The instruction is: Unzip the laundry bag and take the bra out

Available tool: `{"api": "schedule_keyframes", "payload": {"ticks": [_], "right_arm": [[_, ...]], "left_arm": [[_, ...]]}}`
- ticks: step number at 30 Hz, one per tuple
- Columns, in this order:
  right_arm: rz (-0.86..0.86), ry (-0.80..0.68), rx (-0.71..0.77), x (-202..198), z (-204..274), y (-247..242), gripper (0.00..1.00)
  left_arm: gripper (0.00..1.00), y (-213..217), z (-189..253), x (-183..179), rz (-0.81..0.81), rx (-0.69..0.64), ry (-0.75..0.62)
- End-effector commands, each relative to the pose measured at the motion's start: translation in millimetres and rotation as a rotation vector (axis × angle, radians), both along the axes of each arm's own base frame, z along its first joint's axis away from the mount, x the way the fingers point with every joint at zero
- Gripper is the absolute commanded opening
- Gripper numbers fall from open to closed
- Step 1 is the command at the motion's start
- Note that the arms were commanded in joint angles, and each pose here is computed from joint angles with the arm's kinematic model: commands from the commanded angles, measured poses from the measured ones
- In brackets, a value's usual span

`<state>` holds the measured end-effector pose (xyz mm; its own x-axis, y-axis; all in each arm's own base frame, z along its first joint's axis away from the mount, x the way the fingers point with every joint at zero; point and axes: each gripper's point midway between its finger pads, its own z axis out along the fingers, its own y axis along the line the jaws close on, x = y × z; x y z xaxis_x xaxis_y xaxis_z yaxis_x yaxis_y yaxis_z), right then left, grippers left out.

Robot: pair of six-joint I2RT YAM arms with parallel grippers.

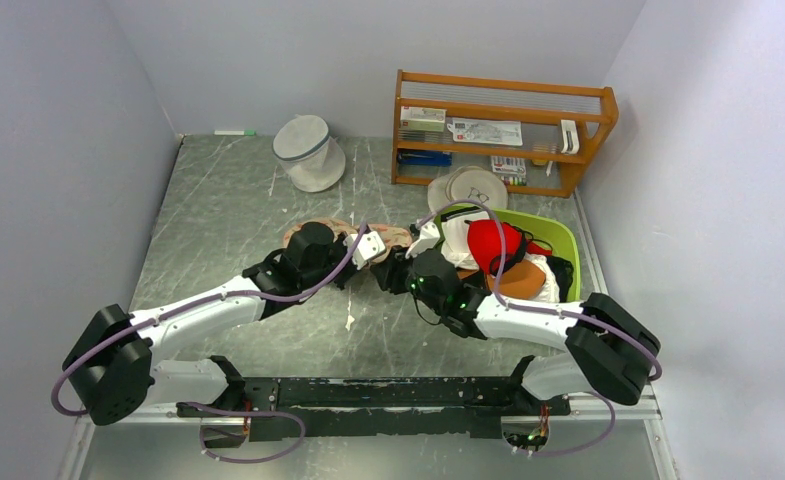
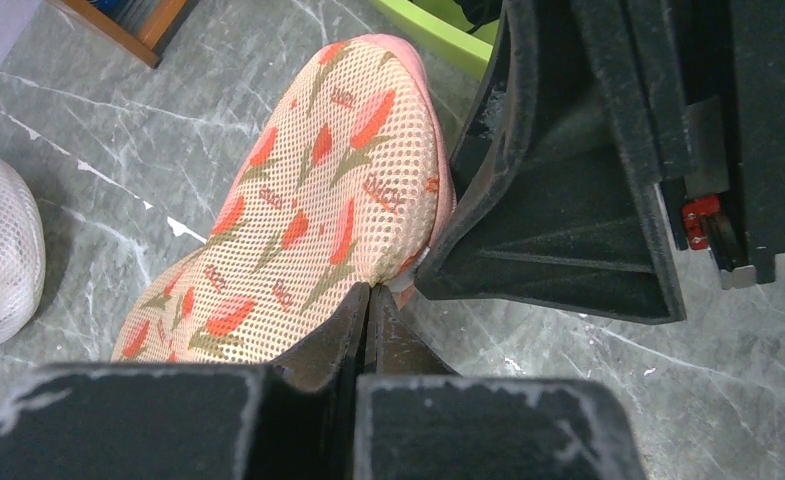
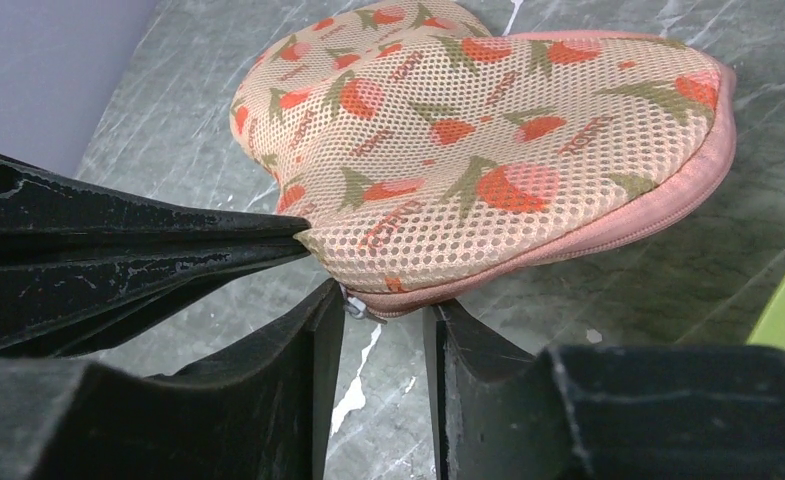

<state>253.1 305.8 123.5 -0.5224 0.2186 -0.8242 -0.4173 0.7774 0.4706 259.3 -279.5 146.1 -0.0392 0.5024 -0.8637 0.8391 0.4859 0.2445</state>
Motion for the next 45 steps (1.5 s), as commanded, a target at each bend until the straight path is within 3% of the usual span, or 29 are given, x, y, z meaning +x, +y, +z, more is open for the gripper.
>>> {"api": "schedule_keyframes", "payload": {"ticks": [1,5,10,17,25,30,40,45], "right_arm": [[-0.031,-0.034,0.055,7.9,15.6,6.3,0.33],[-0.048,-0.03,0.046,8.6,15.4,3.6,0.28],[-0.074,-0.013,0.037,7.0,11.3,-4.0,0.11],[-0.098,0.008,0.011,2.0,6.0,-17.2,0.05],[-0.094,0.005,-0.03,0.3,2.0,-27.3,0.09],[-0.094,0.017,-0.06,3.0,-6.7,-36.1,0.19],[-0.125,-0.014,-0.155,10.2,-7.4,-65.5,0.17],[0.046,-0.05,-0.186,1.9,-4.7,-46.6,0.19]], "left_arm": [[0.07,-12.4,20.7,6.4,-0.017,-0.063,-0.021],[0.07,-12.9,19.0,6.9,-0.016,-0.058,-0.015],[0.07,-12.0,18.2,8.2,-0.01,-0.054,-0.02],[0.07,-9.3,15.3,10.1,0.004,-0.04,-0.025],[0.07,-9.9,13.4,10.6,0.002,-0.034,-0.021],[0.07,-9.2,11.5,11.0,0.005,-0.028,-0.02],[0.07,-10.9,9.6,10.4,-0.003,-0.025,-0.011],[0.07,-11.1,8.6,11.1,0.002,-0.023,-0.006]]}}
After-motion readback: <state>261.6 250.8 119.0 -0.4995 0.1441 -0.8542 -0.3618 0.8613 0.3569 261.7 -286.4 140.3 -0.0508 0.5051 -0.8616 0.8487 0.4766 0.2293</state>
